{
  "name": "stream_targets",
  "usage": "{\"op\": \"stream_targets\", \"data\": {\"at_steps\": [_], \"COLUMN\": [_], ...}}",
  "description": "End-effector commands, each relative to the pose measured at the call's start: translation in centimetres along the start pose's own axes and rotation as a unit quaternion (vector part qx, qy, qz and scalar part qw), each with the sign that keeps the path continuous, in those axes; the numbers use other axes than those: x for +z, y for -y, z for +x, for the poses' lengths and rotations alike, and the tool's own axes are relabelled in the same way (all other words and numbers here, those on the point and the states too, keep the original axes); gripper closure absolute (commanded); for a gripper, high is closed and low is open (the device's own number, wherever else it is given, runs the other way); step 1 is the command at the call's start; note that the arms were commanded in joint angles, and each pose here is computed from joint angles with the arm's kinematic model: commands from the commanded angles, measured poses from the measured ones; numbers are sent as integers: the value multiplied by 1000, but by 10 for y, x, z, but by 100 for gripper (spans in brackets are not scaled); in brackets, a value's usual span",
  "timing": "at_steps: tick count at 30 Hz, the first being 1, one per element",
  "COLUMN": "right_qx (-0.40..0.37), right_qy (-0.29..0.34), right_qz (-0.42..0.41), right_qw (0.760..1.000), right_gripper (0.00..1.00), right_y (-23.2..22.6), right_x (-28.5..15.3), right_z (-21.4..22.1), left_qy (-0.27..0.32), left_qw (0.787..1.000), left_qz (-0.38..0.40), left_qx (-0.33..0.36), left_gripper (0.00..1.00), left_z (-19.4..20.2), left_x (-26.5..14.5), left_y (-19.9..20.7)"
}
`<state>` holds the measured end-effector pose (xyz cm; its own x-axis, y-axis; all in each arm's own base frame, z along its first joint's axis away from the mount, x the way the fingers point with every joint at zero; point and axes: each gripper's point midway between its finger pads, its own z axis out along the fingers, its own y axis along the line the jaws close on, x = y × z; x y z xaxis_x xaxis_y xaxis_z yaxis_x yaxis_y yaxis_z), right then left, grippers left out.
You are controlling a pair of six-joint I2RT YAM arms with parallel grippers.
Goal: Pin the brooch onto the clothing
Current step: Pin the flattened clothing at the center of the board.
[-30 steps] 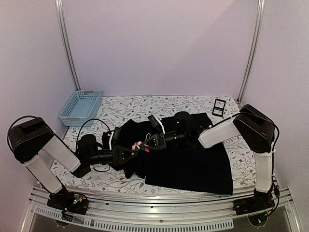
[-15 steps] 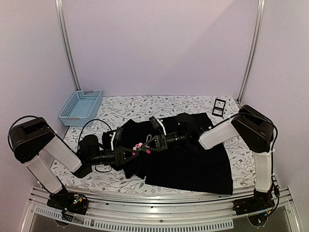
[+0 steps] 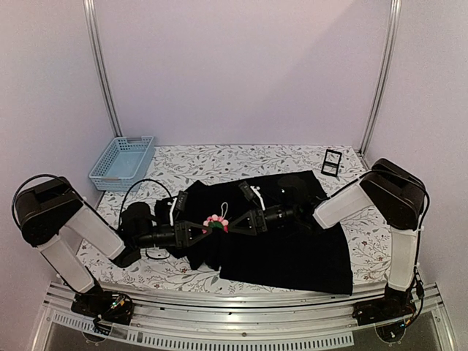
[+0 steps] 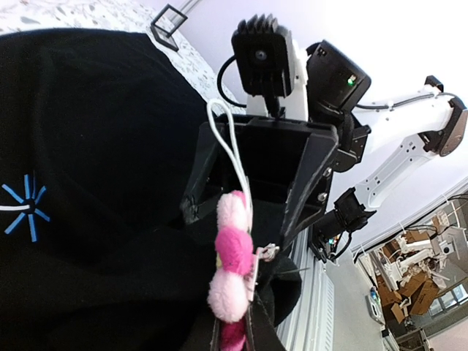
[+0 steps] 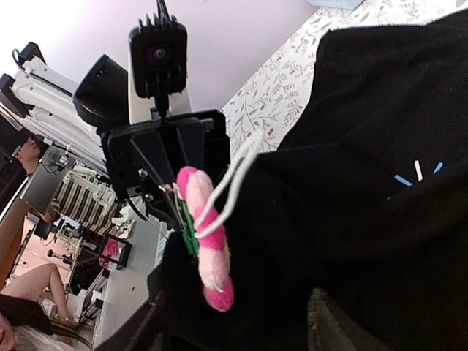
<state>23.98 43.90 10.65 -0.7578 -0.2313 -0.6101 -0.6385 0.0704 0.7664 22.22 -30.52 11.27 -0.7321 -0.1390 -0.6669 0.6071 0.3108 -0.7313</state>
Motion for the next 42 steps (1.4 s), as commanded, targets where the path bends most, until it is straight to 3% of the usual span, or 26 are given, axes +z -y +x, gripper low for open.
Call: {"op": "stream_targets", "data": {"at_steps": [1, 7, 12, 15, 20, 27, 42], "right_qx": [-117, -170, -185, -194, -153, -106, -69], "right_qy": [20, 31, 34, 40, 54, 38, 30], "right_qz": [-43, -76, -89, -111, -125, -113, -114], "right_qw": [992, 982, 978, 974, 979, 987, 991], "right_gripper": [25, 21, 25, 34, 43, 43, 73], "right_y": [-35, -48, -47, -53, -47, -29, -16], "right_x": [-14, -14, -5, 0, 9, 23, 31], "right_z": [-16, -21, -23, -25, -27, -23, -19], "left_qy": [5, 7, 14, 16, 22, 31, 37], "left_qw": [999, 999, 999, 999, 998, 998, 999], "left_qz": [25, 31, 21, 16, 20, 21, 30], "left_qx": [19, 5, -28, -38, -48, -44, -24], "left_gripper": [100, 100, 100, 100, 100, 100, 100], "left_z": [-8, -12, -15, -15, -17, -20, -21], "left_x": [5, 8, 10, 11, 14, 15, 13], "left_y": [10, 12, 7, 4, 3, 1, 8]}}
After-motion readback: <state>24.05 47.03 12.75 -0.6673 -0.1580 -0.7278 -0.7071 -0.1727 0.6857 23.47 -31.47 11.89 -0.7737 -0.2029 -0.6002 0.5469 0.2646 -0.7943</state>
